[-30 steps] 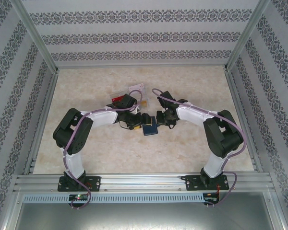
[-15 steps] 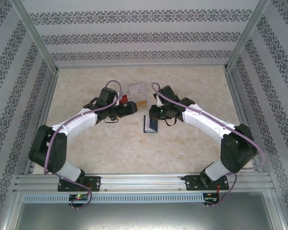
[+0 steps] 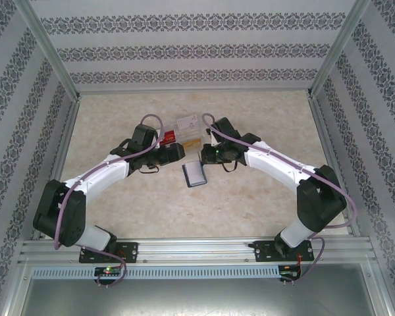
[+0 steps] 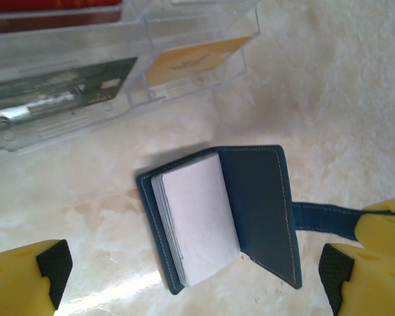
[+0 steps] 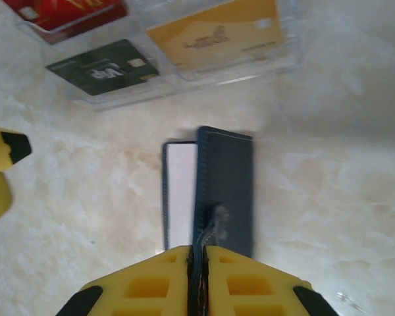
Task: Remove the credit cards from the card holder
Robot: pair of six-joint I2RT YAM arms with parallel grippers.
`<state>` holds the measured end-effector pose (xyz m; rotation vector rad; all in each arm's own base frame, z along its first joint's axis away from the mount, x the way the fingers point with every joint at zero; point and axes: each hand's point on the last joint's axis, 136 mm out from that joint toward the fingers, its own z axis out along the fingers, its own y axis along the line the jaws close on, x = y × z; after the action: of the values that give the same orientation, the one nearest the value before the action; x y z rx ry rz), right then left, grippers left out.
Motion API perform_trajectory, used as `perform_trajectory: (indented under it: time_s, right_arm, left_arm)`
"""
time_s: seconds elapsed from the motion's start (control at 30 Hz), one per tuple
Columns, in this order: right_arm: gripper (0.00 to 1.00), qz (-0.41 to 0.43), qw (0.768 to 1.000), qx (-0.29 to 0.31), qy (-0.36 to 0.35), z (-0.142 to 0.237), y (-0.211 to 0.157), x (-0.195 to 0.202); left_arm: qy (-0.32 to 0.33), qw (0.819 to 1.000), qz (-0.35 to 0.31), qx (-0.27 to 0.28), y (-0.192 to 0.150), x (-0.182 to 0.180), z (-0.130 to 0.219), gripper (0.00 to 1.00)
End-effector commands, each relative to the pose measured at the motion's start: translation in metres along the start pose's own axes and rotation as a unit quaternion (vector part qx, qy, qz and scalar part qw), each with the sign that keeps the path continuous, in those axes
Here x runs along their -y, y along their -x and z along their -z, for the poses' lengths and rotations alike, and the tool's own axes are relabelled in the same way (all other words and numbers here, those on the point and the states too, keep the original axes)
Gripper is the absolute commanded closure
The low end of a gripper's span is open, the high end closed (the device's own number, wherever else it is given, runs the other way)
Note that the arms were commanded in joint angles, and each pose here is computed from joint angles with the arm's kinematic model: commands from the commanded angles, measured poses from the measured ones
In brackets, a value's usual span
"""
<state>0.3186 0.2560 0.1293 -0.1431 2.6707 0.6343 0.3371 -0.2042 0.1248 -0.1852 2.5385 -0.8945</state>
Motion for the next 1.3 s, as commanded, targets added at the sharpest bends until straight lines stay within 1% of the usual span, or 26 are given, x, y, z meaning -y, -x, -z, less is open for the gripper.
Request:
perform_trajectory:
  time_s: [0.0,0.03,0.13,0.23,0.3,0.43,0.5,0.63,0.73,0.87,0.93,1.0,1.1,1.2,1.27]
  right_arm:
    - [0.86,-0.025,0.999,0.005,-0.028,0.006,-0.005,0.034]
    - [0.86,-0.030,0.999,0.003,-0.028,0.005,-0.006,0.040]
    - [0.85,-0.053,0.998,-0.004,-0.034,-0.002,-0.010,0.063]
    - [0.85,-0.066,0.997,-0.012,-0.036,-0.008,-0.011,0.080]
    - [0.85,-0.069,0.997,-0.016,-0.036,-0.012,-0.012,0.087]
    - [0.85,-0.078,0.996,-0.023,-0.037,-0.018,-0.010,0.099]
    - [0.85,-0.079,0.996,-0.025,-0.040,-0.020,-0.009,0.104]
    - [0.84,-0.088,0.995,-0.024,-0.038,-0.020,-0.007,0.111]
    - [0.81,-0.095,0.995,-0.023,-0.028,-0.020,-0.005,0.110]
    - [0.73,-0.098,0.995,-0.008,-0.023,-0.009,-0.002,0.106]
    - [0.67,-0.103,0.994,0.006,-0.020,0.000,0.000,0.103]
    - [0.64,-0.106,0.994,0.020,-0.013,0.010,0.000,0.098]
    - [0.64,-0.106,0.994,0.028,-0.007,0.019,-0.005,0.090]
    - [0.69,-0.104,0.994,0.021,0.001,0.015,-0.016,0.081]
    - [0.74,-0.107,0.994,0.013,0.004,0.007,-0.022,0.076]
  left_arm:
    - [-0.048,0.999,-0.005,-0.026,-0.005,0.020,-0.008,0.07]
    - [-0.053,0.998,-0.009,-0.030,-0.006,0.024,-0.010,0.10]
    - [-0.068,0.996,-0.024,-0.047,-0.009,0.041,-0.019,0.22]
    - [-0.076,0.994,-0.039,-0.062,-0.012,0.057,-0.032,0.37]
    - [-0.080,0.994,-0.050,-0.059,-0.010,0.066,-0.042,0.50]
    - [-0.068,0.993,-0.070,-0.065,-0.010,0.078,-0.065,0.62]
    - [-0.059,0.992,-0.081,-0.079,-0.015,0.081,-0.079,0.68]
    - [-0.047,0.990,-0.095,-0.096,-0.025,0.085,-0.105,0.75]
    - [-0.043,0.988,-0.102,-0.110,-0.032,0.088,-0.122,0.80]
    - [-0.034,0.984,-0.107,-0.135,-0.046,0.086,-0.141,0.85]
    - [-0.030,0.983,-0.111,-0.143,-0.050,0.084,-0.146,0.88]
    - [-0.020,0.982,-0.116,-0.147,-0.053,0.079,-0.149,0.91]
    - [-0.008,0.980,-0.124,-0.153,-0.058,0.071,-0.153,0.93]
    - [0.000,0.979,-0.125,-0.160,-0.064,0.063,-0.157,0.96]
    - [0.006,0.979,-0.124,-0.163,-0.068,0.057,-0.159,0.97]
